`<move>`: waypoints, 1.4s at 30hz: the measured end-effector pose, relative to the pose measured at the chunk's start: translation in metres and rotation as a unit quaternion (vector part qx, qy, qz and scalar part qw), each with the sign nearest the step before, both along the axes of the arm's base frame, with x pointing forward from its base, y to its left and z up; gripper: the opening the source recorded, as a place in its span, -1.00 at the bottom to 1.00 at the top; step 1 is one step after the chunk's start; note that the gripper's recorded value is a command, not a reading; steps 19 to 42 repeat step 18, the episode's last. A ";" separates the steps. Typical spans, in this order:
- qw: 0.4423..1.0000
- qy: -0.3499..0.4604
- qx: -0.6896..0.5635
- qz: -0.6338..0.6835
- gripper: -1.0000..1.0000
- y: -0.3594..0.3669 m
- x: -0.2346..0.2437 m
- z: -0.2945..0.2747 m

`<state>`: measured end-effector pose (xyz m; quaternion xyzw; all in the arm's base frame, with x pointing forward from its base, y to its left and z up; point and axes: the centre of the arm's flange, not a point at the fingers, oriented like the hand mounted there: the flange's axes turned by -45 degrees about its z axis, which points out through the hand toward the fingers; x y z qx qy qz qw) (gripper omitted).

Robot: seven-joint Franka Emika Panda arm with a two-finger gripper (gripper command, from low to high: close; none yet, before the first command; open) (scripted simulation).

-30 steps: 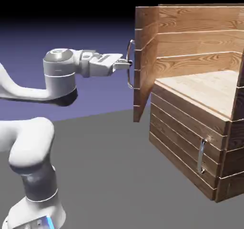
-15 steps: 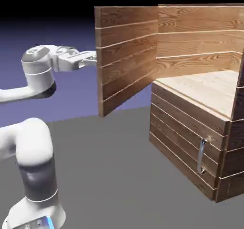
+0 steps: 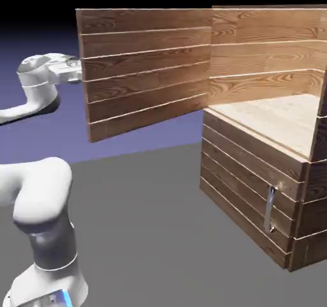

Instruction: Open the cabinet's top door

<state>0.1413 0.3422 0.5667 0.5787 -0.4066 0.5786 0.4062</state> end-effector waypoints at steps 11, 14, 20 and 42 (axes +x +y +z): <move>0.996 0.000 0.000 -0.090 -1.00 0.089 0.004 0.000; 0.994 0.000 0.000 -0.111 -1.00 0.110 0.007 0.000; 0.991 0.000 0.000 -0.137 -1.00 0.135 0.013 0.000; 0.991 0.000 0.000 -0.137 -1.00 0.135 0.013 0.000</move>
